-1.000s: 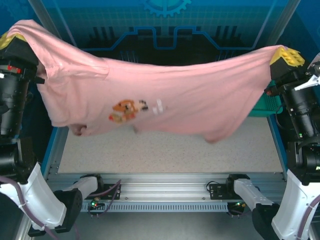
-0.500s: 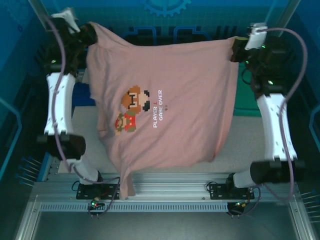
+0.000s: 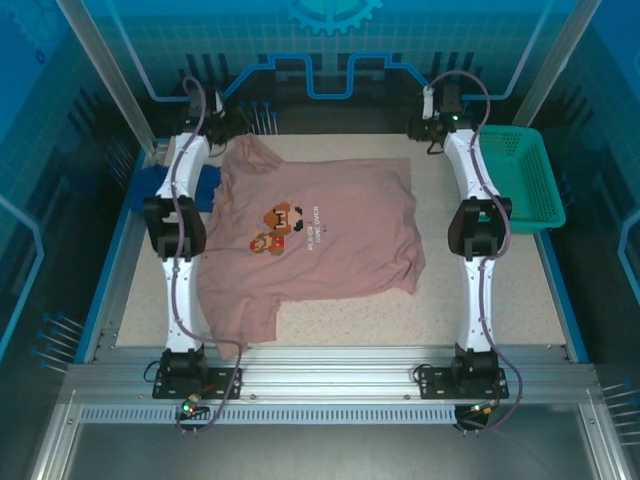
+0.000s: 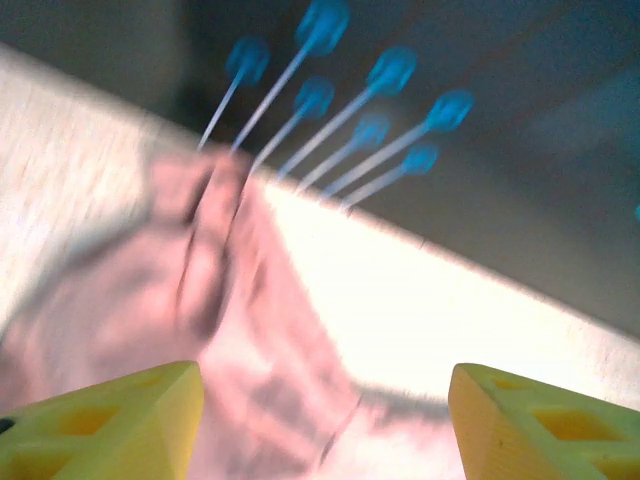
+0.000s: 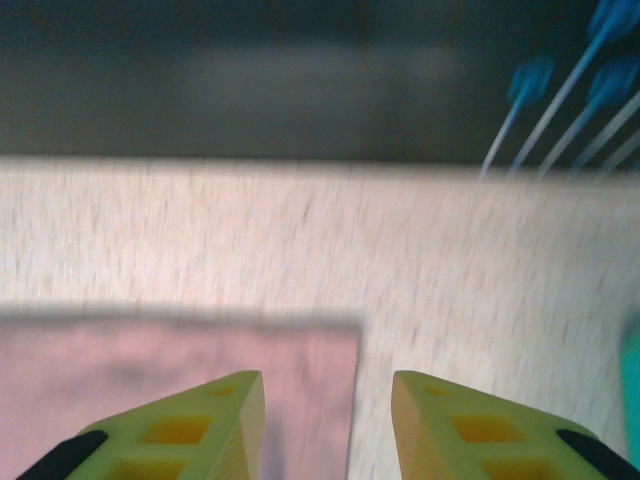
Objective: Fold the inside-out t-shirt
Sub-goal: Flatten out the T-shirt at the center of the table, then move the T-shirt to the center of the table.
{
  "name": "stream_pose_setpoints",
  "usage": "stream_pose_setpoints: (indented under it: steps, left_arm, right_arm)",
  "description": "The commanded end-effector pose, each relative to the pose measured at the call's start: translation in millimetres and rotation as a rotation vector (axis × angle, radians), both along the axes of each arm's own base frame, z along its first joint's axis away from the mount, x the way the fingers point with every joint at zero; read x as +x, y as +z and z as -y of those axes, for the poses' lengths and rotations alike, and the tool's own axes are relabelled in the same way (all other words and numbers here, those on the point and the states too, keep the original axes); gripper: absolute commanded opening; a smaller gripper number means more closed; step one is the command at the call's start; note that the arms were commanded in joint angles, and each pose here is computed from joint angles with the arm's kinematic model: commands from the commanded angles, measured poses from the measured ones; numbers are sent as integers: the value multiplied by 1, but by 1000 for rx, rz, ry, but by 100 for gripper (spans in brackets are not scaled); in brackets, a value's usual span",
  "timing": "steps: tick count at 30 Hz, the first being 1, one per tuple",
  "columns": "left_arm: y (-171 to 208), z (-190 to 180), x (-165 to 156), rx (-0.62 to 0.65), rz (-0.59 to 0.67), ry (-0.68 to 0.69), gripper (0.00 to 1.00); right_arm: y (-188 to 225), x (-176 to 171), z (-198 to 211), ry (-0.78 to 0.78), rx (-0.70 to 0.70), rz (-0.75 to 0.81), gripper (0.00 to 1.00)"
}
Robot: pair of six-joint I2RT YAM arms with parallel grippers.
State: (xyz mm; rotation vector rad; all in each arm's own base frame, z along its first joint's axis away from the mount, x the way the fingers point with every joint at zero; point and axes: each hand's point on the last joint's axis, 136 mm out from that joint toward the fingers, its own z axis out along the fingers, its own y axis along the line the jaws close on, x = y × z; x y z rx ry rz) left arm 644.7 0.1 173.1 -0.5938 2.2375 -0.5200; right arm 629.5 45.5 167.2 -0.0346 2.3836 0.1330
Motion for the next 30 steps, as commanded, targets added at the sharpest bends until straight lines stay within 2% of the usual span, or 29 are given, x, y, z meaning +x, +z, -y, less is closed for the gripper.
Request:
stream_pose_setpoints:
  steps: [1, 4, 8, 11, 13, 16, 23, 30]
  left_arm:
    - [99, 17, -49, -91, 183, 19, 68]
    - [76, 44, -109, -164, 149, -8, 68]
    - [28, 89, -185, -178, 84, -96, 69]
    - [-21, 106, -228, -158, -5, -139, 70]
    - [-44, 113, -239, -162, -46, -166, 70]
    - [-69, 121, -238, -167, -111, -204, 70]
    - [-119, 137, -212, -213, -215, -213, 70]
    - [-152, 154, -174, -207, -275, -231, 70]
  right_arm:
    - [33, -80, -46, 80, 36, -25, 44]
    - [2, -154, -56, 101, 100, -139, 55]
    - [-38, -242, -71, 130, 177, -281, 59]
    - [-66, -275, -86, 148, 246, -359, 62]
    - [-82, -270, -89, 137, 275, -405, 61]
    - [-102, -251, -90, 112, 291, -466, 57]
    - [-137, -216, -55, -51, 233, -568, 55]
    - [-141, -167, -19, -148, 157, -559, 54]
